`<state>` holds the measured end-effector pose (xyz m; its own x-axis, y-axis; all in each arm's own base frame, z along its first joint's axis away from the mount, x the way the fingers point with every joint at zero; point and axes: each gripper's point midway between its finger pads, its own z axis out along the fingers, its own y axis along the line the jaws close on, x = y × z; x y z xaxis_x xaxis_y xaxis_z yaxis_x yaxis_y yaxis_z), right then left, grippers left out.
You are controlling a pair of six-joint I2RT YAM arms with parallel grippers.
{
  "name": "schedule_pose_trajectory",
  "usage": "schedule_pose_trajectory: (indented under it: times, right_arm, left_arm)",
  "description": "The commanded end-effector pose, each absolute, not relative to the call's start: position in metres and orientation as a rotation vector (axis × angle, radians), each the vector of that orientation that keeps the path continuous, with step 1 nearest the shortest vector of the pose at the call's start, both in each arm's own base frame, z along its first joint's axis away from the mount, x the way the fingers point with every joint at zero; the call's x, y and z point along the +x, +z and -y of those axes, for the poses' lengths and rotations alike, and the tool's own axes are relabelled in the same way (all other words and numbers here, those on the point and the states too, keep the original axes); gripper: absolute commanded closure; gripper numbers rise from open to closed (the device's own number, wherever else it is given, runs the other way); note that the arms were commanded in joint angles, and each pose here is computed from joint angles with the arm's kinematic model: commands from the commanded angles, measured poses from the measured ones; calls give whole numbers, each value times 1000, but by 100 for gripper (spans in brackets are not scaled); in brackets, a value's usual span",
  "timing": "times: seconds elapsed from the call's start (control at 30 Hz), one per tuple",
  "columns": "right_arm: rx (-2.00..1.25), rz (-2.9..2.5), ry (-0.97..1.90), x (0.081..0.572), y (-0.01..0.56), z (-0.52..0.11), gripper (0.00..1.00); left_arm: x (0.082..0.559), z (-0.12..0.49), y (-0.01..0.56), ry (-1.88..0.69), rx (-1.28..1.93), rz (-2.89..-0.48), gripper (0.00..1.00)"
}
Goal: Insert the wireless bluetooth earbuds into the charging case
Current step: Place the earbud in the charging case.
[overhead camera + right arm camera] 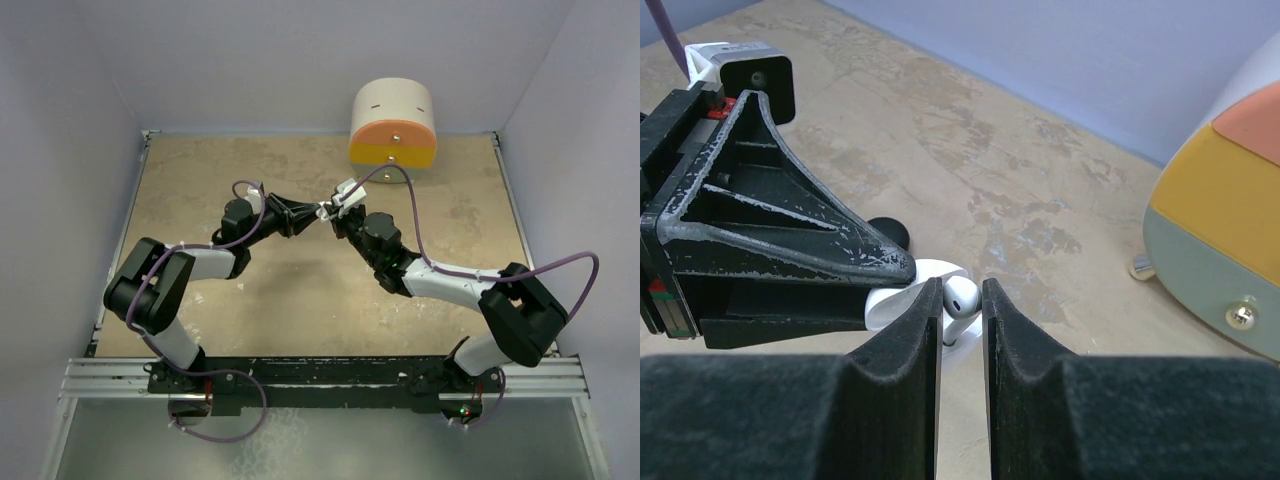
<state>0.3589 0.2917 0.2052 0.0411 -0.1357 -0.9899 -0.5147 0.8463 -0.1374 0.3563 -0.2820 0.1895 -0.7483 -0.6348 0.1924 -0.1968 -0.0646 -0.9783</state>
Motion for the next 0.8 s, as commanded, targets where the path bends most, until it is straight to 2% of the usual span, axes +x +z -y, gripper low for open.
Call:
schedule_pose_trajectory:
  times: [0.0, 0.77]
  right_arm:
    - [-526, -1469, 327, 357, 220, -294, 100]
    - [-551, -1542, 404, 352, 210, -307, 100]
  left_arm:
    - [357, 286, 230, -1957, -780, -1796, 100]
    - [368, 287, 229, -1959, -795, -1775, 100]
